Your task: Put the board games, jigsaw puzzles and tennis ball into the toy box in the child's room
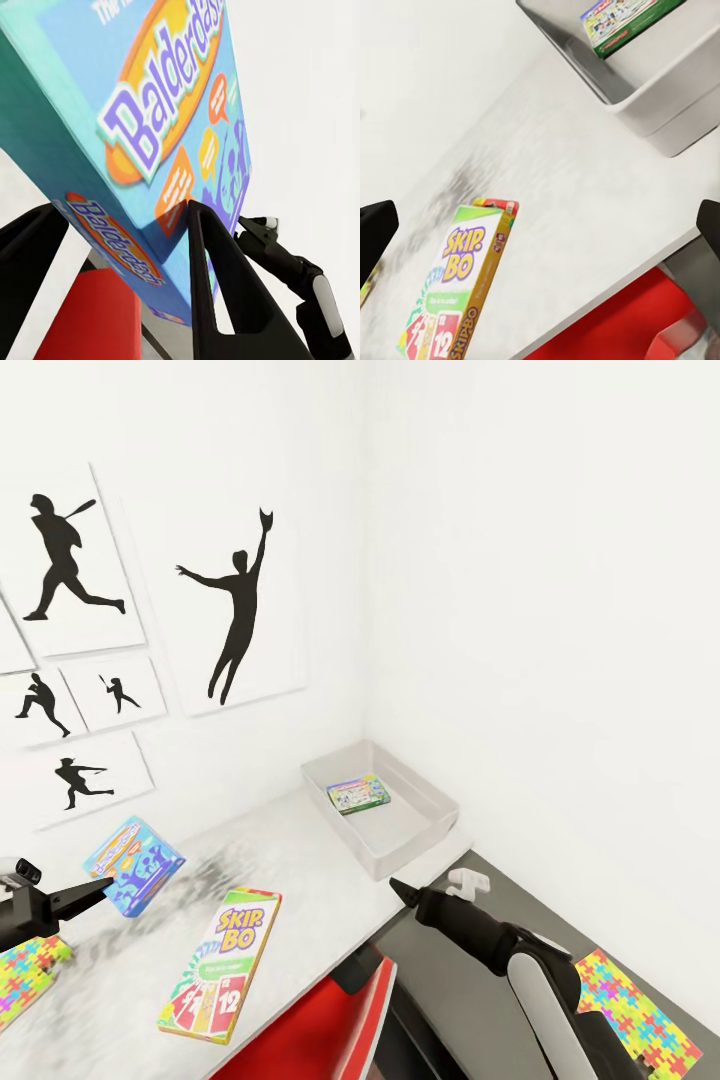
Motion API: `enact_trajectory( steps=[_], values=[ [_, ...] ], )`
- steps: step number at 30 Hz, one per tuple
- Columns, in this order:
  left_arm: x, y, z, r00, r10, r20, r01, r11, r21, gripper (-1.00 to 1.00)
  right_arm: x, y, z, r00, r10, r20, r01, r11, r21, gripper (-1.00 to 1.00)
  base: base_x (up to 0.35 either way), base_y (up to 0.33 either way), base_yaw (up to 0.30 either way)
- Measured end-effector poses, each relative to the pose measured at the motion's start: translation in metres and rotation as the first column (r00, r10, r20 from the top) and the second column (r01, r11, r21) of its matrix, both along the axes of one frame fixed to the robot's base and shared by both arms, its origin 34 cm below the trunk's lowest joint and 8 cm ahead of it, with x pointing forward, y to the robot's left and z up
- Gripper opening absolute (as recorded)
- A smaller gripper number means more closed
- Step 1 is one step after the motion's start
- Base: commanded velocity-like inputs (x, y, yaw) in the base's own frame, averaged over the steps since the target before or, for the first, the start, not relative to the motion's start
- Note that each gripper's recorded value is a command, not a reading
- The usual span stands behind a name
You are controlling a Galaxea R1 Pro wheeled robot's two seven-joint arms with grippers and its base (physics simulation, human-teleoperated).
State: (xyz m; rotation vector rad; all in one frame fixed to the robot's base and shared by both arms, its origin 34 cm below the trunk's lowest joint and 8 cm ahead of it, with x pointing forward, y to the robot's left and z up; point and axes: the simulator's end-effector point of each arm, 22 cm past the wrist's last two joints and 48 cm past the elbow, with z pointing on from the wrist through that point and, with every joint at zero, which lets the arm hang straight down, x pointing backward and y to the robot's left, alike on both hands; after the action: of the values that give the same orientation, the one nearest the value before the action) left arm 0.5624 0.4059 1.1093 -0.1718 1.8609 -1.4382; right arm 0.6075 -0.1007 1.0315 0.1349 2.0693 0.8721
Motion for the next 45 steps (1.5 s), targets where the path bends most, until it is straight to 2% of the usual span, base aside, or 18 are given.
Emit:
enact_trajectory(
  steps=[26, 29, 31, 33, 34, 36, 37, 41, 45],
  values=[
    [0.000, -0.004, -0.002, 1.000, -0.006, -0.002, 0.006, 1.000, -0.003, -1.00, 0.000, -0.001, 0.001, 1.000, -0.003, -0.002, 0.003, 1.000, 0.009, 1.00, 0.000, 0.000, 0.000],
    [0.002, -0.023, -0.005, 0.999, -0.040, -0.011, 0.040, 0.999, -0.024, -1.00, 0.001, -0.003, 0.000, 1.000, -0.006, -0.002, 0.006, 1.000, 0.007, 1.00, 0.000, 0.000, 0.000],
    [0.017, -0.041, 0.018, 0.996, -0.084, 0.039, 0.084, 0.996, -0.018, -1.00, 0.001, -0.005, 0.000, 1.000, -0.008, -0.002, 0.008, 1.000, 0.002, 1.00, 0.000, 0.000, 0.000],
    [0.043, -0.079, 0.051, 0.979, -0.168, 0.113, 0.170, 0.985, -0.015, -1.00, 0.002, -0.008, 0.000, 1.000, -0.010, -0.001, 0.010, 1.000, -0.002, 1.00, 0.000, 0.000, 0.000],
    [0.054, -0.095, 0.059, 0.972, -0.201, 0.126, 0.204, 0.979, -0.017, -1.00, 0.002, -0.009, 0.000, 1.000, -0.011, -0.001, 0.011, 1.000, -0.003, 1.00, 0.000, 0.000, 0.000],
    [0.082, -0.128, 0.079, 0.955, -0.257, 0.147, 0.267, 0.962, -0.055, -1.00, 0.004, -0.014, 0.000, 1.000, -0.020, -0.001, 0.020, 1.000, -0.006, 1.00, 0.000, 0.000, 0.000],
    [0.090, -0.134, 0.080, 0.956, -0.259, 0.140, 0.269, 0.962, -0.055, -1.00, 0.005, -0.016, 0.000, 1.000, -0.023, -0.001, 0.023, 1.000, -0.006, 1.00, 0.000, 0.000, 0.000],
    [0.152, -0.157, 0.099, 0.970, -0.225, 0.087, 0.230, 0.972, -0.048, -1.00, 0.008, -0.028, 0.000, 0.999, -0.050, -0.003, 0.050, 0.999, -0.004, 1.00, 0.000, 0.000, 0.000],
    [0.193, -0.199, 0.121, 0.973, -0.223, 0.053, 0.225, 0.974, -0.037, -1.00, 0.010, -0.033, 0.001, 0.998, -0.059, -0.003, 0.059, 0.998, -0.002, 1.00, 0.000, 0.000, 0.000]
  ],
)
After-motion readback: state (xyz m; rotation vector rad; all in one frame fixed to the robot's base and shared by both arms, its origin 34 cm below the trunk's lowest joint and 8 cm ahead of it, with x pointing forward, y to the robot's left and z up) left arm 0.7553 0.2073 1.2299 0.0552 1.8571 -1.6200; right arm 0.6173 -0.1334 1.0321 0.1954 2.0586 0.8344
